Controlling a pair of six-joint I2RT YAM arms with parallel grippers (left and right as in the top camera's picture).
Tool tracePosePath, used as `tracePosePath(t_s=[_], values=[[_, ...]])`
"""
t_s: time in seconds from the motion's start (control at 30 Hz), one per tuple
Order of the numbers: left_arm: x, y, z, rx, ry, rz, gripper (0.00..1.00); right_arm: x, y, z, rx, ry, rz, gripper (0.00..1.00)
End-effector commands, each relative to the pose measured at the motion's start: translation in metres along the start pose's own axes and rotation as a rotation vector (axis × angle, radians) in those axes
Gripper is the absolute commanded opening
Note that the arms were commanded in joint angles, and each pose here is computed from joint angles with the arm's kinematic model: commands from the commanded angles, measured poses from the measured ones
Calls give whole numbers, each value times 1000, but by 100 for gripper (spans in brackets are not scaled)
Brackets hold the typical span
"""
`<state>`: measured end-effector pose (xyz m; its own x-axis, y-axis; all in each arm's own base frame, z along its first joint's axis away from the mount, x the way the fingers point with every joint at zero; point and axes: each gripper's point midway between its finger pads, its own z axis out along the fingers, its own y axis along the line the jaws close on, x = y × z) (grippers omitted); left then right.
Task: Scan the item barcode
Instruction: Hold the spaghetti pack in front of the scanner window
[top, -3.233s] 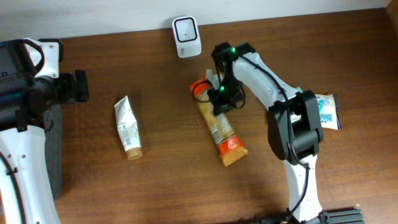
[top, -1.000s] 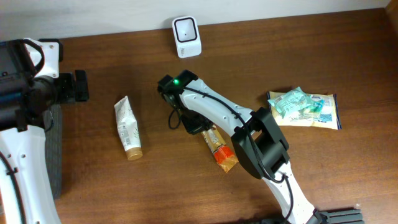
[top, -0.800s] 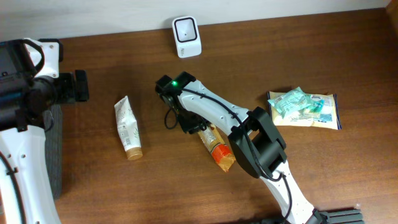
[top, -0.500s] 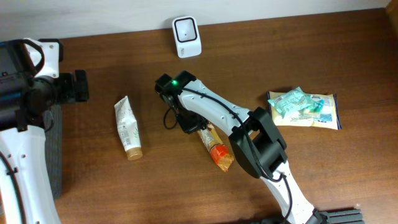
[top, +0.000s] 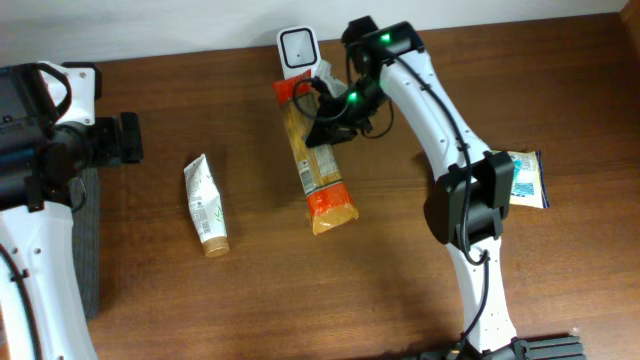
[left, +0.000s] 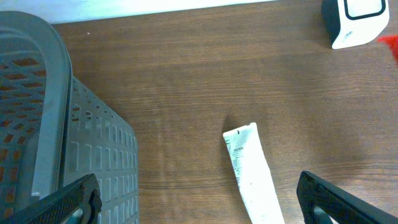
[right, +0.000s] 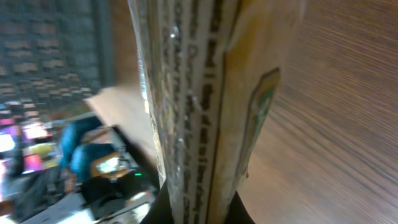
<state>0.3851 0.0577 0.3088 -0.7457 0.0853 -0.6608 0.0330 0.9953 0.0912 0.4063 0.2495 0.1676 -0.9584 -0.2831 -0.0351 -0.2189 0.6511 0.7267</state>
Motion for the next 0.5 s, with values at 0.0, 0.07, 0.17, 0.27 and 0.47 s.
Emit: tracePosePath(t_s=[0.0,0.07,0.17,0.27,0.47], values=[[-1,0,-5,3,-11,11,99,-3,60,-39,-284,-81,-93,4],[-1,0,-5,3,-11,11,99,-4,65,-46,-336,-91,-88,4],[-1,0,-5,3,-11,11,99,-1,75,-54,-350,-105,-111,4],[-1,0,-5,3,-11,11,99,2,98,-76,-343,-158,-192,4],[-1,0,-5,3,-11,11,99,-15,116,-132,107,-422,-473,4]])
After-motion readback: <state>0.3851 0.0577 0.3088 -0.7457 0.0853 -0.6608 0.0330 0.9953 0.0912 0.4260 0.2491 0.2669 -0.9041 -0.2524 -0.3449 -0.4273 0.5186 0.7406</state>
